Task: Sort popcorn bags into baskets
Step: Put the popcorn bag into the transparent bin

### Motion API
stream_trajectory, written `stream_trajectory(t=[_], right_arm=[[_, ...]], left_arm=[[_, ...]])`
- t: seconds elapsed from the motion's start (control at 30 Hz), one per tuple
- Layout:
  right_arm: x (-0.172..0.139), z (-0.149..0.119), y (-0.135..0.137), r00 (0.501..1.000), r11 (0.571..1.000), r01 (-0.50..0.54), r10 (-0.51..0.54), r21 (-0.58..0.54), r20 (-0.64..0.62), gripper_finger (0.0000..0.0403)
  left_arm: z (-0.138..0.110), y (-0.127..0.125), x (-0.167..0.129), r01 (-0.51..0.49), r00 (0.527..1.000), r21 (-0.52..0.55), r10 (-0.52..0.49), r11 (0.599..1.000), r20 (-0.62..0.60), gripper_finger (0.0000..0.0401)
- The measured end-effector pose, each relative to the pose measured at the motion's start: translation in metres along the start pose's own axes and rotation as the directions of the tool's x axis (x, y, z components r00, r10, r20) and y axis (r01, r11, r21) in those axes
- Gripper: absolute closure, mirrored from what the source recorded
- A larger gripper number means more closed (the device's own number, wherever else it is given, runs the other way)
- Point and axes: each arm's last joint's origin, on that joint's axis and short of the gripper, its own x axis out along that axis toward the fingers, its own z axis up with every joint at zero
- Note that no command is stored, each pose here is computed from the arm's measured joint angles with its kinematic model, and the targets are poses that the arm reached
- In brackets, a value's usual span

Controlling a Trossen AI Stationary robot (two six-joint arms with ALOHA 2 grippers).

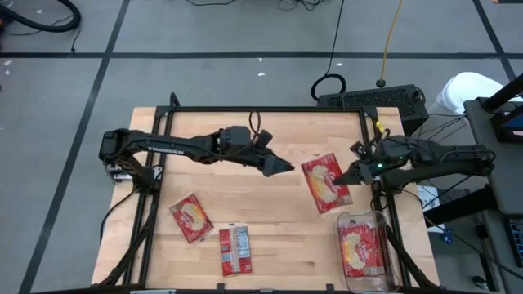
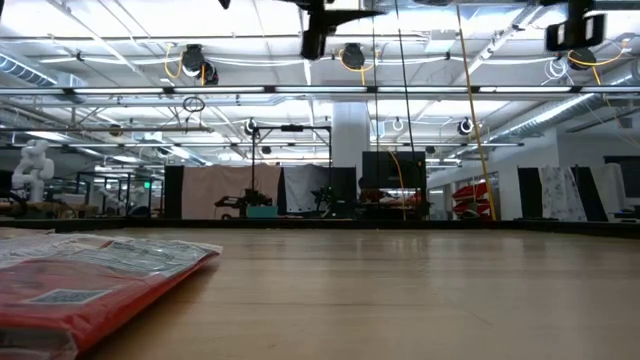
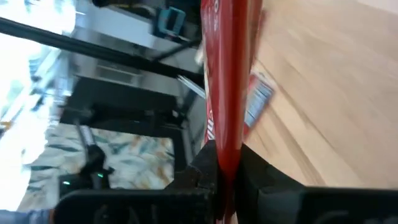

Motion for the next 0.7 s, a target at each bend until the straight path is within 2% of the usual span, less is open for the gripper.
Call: stream_trajectory(t=[0.1, 0.23, 0.37, 0.53, 0.63, 0.7], right_arm=[[-0.016, -0.003, 0.016, 0.995, 0.995, 0.100, -0.100, 0.019, -0.029, 0.0394], [-0.039, -0.005, 0.036, 0.975, 0.967, 0.222, -0.218, 0.125, -0.049, 0.0394], [-0.048, -0.002, 0.058, 0.970, 0.953, 0.242, -0.235, 0.183, -0.059, 0.0394], [-0.036, -0.004, 0.078, 0.965, 0.943, 0.254, -0.232, 0.213, -0.121, 0.0394], [-0.022, -0.012, 0.085, 0.948, 0.932, 0.291, -0.252, 0.215, -0.193, 0.0394], [-0.014, -0.019, 0.089, 0.935, 0.925, 0.314, -0.262, 0.214, -0.238, 0.0394]], left_arm=[[0.000, -0.001, -0.010, -0.032, 0.998, 0.043, 0.034, 0.999, -0.045, 0.0172], [-0.001, -0.002, -0.024, -0.089, 0.990, 0.067, 0.096, 0.994, -0.108, 0.0190], [-0.006, -0.008, -0.040, -0.143, 0.975, 0.068, 0.153, 0.987, -0.162, 0.0209], [-0.017, -0.019, -0.050, -0.177, 0.962, 0.101, 0.193, 0.979, -0.193, 0.0228], [-0.026, -0.024, -0.058, -0.216, 0.945, 0.112, 0.237, 0.970, -0.226, 0.0235], [-0.030, -0.030, -0.059, -0.209, 0.947, 0.122, 0.232, 0.970, -0.224, 0.0237]])
